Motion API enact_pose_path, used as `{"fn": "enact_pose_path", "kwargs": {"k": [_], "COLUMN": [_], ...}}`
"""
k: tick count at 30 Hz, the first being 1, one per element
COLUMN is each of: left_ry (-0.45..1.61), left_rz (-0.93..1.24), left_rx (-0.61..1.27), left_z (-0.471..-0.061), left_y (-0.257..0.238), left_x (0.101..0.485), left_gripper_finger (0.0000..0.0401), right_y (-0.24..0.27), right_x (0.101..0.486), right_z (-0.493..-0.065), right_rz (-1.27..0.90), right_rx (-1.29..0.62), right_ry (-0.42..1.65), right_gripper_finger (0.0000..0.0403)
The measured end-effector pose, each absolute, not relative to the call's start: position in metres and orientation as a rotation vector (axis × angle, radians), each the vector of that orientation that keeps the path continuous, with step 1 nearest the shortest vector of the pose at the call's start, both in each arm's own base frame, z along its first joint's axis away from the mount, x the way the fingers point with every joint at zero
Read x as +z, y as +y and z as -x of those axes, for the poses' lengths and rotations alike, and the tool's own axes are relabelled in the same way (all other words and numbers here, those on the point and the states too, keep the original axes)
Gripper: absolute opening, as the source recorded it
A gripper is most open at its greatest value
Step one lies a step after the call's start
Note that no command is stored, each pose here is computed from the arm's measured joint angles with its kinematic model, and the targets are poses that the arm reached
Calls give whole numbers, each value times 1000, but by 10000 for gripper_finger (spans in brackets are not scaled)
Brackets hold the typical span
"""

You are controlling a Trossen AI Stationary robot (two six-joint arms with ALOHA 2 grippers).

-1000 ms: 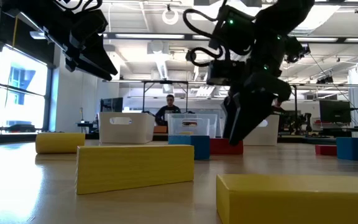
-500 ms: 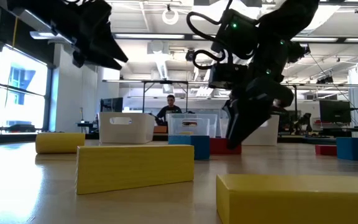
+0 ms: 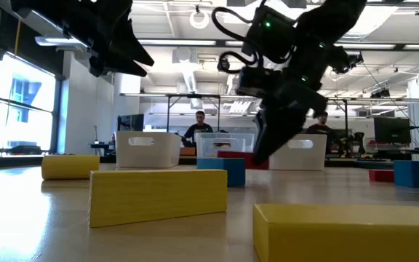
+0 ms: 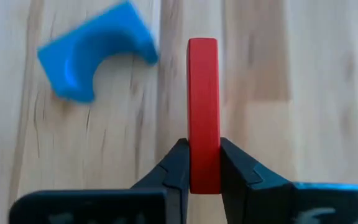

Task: Sort & place blocks by color
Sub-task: Put the red block into the left white bin

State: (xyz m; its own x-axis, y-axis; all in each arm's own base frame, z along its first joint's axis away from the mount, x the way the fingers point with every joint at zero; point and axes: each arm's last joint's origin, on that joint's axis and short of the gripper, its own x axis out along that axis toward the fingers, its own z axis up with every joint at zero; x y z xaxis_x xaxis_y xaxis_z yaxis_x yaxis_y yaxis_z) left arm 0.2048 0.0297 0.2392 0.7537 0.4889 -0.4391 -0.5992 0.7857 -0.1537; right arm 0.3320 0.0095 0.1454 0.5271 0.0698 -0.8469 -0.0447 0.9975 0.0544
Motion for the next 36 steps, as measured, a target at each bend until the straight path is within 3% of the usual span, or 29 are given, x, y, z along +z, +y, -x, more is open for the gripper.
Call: {"fn": "enact_pose_path", "kwargs": {"k": [18,36], "left_ry": [483,475], "left_rz": [131,146], "left_rx": [308,251], "left_z": [-207,-208], "left_y": [23,21], "left_x": [238,239], "left_gripper_finger": [200,200], "right_y": [2,-12], "right_x": [214,254], "right_z": [-375,-393], "right_rz": [105,139], "right_rx": [122,82], "right_ry": [782,640], "right_gripper_finger": [34,36]}}
